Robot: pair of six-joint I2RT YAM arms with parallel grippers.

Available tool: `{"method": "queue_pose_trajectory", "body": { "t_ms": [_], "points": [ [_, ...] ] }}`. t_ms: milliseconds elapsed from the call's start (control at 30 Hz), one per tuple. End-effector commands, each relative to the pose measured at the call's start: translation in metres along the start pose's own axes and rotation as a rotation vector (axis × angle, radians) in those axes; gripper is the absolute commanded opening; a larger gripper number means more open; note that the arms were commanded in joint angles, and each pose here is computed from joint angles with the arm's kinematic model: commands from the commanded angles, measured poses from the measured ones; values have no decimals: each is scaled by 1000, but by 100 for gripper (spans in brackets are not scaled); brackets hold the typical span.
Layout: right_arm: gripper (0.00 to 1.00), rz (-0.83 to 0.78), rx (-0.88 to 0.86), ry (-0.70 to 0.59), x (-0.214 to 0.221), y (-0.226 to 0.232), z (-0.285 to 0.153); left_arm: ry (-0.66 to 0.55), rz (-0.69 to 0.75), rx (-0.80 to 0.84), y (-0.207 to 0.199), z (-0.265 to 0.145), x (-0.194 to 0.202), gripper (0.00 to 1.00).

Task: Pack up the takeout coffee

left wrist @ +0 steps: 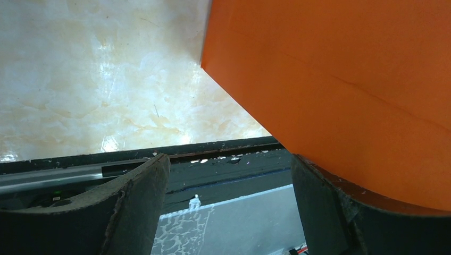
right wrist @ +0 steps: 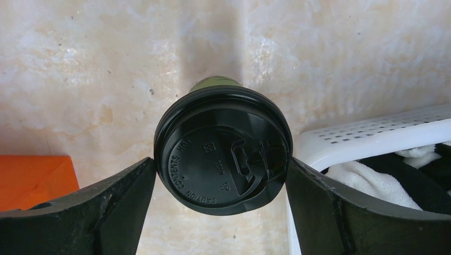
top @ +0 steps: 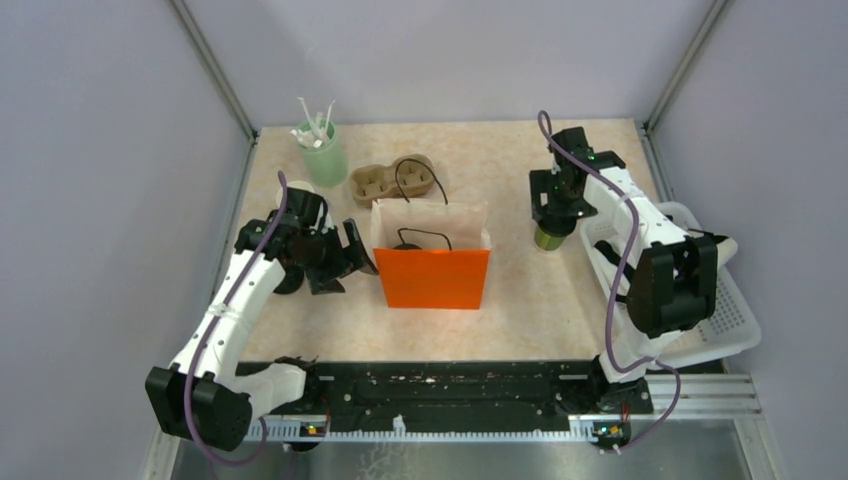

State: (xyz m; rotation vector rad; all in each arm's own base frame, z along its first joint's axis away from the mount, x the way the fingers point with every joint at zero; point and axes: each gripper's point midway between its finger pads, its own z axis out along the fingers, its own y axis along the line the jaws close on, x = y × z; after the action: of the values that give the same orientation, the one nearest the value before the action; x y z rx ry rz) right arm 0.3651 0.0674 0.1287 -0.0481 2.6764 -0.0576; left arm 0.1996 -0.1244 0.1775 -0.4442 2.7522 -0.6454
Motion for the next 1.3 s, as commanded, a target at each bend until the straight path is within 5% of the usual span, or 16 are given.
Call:
{"method": "queue_pose_trajectory", "body": {
  "t_ms": [0, 667, 1267],
  "points": [
    [88, 38, -37, 134, 26, 3, 18, -30, 11, 54, -12, -6, -6, 90],
    [99, 66, -107, 50, -3, 8, -12, -18, 25, 55, -13, -2, -8, 90],
    [93, 41, -118, 34, -12, 10, -12, -14, 28, 64, -16, -1, -10, 90]
  ]
}}
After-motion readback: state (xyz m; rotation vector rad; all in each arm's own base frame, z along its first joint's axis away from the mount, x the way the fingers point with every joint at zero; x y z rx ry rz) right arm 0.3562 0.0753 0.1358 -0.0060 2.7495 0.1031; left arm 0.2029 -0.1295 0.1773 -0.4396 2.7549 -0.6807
